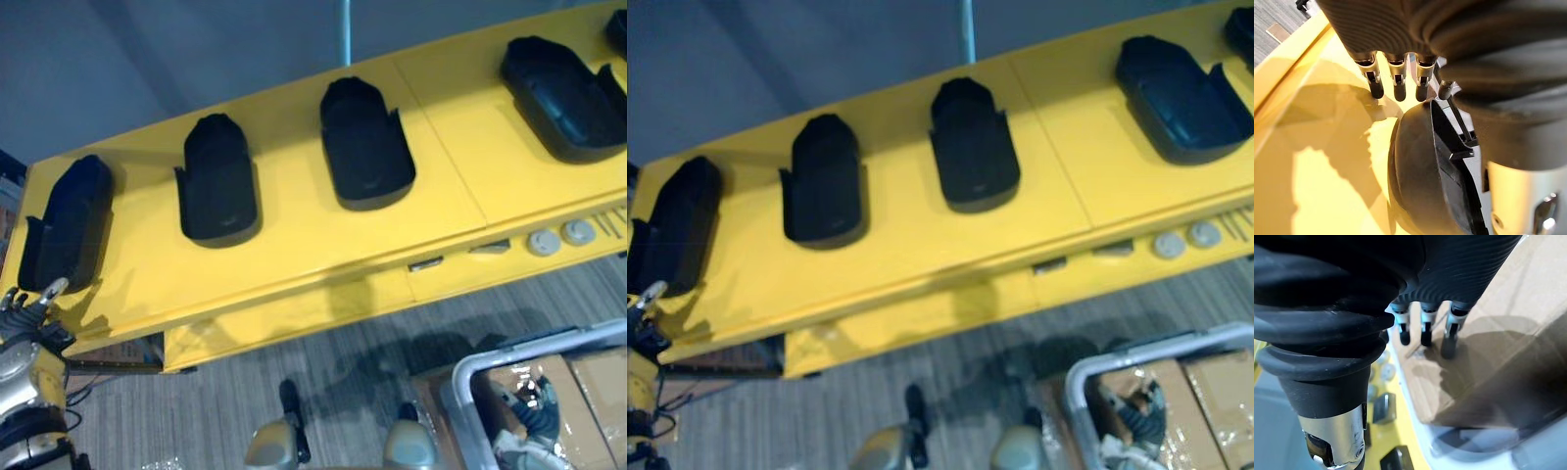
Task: Walk over and take plastic housings, then place them on the shelf
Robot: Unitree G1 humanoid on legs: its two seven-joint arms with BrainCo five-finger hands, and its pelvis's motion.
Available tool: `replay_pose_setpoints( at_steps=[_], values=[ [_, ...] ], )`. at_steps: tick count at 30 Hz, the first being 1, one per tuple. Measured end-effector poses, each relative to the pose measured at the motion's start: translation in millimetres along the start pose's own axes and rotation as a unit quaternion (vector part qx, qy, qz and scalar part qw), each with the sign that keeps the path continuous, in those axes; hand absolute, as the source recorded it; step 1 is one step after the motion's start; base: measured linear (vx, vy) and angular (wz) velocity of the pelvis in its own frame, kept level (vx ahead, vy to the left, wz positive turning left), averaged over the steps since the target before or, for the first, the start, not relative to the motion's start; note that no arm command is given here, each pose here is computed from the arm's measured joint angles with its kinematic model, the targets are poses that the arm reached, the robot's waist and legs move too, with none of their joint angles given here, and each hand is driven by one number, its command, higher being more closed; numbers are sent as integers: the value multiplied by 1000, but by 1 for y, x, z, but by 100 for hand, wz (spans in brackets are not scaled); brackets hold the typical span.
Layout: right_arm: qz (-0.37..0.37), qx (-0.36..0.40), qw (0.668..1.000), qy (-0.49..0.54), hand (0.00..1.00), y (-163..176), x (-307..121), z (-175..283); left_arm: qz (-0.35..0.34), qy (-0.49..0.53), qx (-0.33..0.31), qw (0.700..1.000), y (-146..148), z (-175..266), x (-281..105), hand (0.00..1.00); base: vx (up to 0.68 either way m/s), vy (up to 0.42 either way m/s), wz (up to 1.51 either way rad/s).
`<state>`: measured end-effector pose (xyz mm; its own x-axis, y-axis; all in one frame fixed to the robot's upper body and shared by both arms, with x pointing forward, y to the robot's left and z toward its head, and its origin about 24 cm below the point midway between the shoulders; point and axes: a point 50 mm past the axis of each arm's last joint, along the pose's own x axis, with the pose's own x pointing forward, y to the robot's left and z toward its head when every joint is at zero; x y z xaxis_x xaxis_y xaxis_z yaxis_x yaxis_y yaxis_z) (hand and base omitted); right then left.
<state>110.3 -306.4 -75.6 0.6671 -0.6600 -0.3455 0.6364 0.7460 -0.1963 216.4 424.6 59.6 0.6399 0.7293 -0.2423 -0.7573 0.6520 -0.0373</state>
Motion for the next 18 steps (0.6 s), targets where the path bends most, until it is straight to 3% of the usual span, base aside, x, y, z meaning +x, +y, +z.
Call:
replay_pose_setpoints(
  at_steps=[10,18],
  values=[
    [1,-8,1000,-2,0,-1,0,0,-8,0,11,1000,3,-3,-3,0,-3,0,0],
    [1,-4,1000,-1,0,-3,0,0,104,-29,-3,994,16,3,-4,0,-4,0,0]
  ],
)
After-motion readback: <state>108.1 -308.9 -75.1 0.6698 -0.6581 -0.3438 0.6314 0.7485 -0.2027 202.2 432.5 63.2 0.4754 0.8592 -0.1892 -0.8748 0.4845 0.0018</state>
